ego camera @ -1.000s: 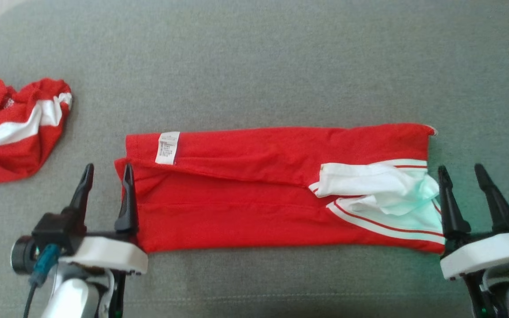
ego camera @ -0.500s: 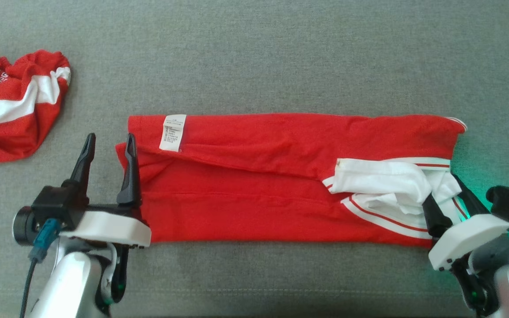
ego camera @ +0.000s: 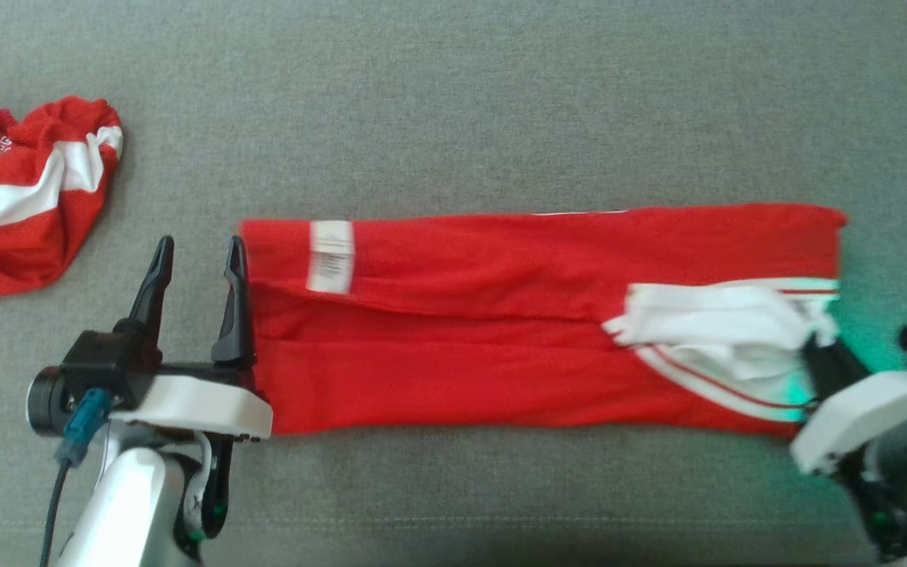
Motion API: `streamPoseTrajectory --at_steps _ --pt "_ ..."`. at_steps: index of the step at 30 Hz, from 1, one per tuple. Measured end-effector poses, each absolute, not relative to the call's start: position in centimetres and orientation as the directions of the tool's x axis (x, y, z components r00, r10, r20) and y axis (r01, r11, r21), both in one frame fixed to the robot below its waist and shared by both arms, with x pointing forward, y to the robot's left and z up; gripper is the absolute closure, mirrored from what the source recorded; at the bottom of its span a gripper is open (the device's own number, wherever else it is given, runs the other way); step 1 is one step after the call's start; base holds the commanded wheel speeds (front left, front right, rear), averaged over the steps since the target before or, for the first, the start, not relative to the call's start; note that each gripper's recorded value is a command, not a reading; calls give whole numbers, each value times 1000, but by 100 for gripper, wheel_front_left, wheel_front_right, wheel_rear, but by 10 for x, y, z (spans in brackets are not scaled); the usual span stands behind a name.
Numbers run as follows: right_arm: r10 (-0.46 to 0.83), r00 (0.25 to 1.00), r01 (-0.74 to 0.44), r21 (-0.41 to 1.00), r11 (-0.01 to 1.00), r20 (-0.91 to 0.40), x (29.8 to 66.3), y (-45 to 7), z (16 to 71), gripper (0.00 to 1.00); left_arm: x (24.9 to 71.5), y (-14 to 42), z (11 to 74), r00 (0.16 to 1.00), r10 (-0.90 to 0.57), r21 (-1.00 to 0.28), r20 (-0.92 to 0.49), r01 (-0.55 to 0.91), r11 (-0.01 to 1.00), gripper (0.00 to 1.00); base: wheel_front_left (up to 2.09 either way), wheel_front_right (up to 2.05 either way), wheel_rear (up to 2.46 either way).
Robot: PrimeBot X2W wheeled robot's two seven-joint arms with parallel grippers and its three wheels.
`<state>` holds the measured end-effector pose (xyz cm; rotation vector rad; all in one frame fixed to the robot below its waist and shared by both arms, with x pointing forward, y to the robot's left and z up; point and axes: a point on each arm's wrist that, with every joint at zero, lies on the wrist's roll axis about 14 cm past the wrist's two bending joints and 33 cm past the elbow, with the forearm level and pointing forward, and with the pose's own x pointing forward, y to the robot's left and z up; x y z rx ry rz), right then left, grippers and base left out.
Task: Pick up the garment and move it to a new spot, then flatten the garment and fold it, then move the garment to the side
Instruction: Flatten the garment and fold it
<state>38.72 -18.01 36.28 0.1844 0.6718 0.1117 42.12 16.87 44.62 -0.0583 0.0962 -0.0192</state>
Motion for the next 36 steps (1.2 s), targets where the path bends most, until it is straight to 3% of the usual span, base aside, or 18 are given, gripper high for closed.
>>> streamPoseTrajectory --at_steps 10,16,20,26,30,36 --pt "-20 833 77 80 994 -553 394 -257 394 100 420 165 459 998 -24 -71 -61 20 997 0 0 0 0" --pt "-5 860 42 61 997 -510 395 -252 420 100 417 166 469 999 -19 -72 -34 16 997 0 0 0 0" --pt "81 899 -69 45 997 -431 405 -220 456 100 414 162 475 999 -32 -79 -19 31 996 0 0 0 0" --pt "303 893 -297 70 952 -333 415 -139 494 100 406 158 477 999 -48 -75 -17 47 996 0 0 0 0" --pt "472 827 -437 178 882 -306 411 -68 495 100 405 158 478 999 -48 -76 -13 47 996 0 0 0 0" --pt "674 668 -595 318 738 -314 388 20 471 100 401 160 473 998 -47 -82 -29 45 996 0 0 0 0"
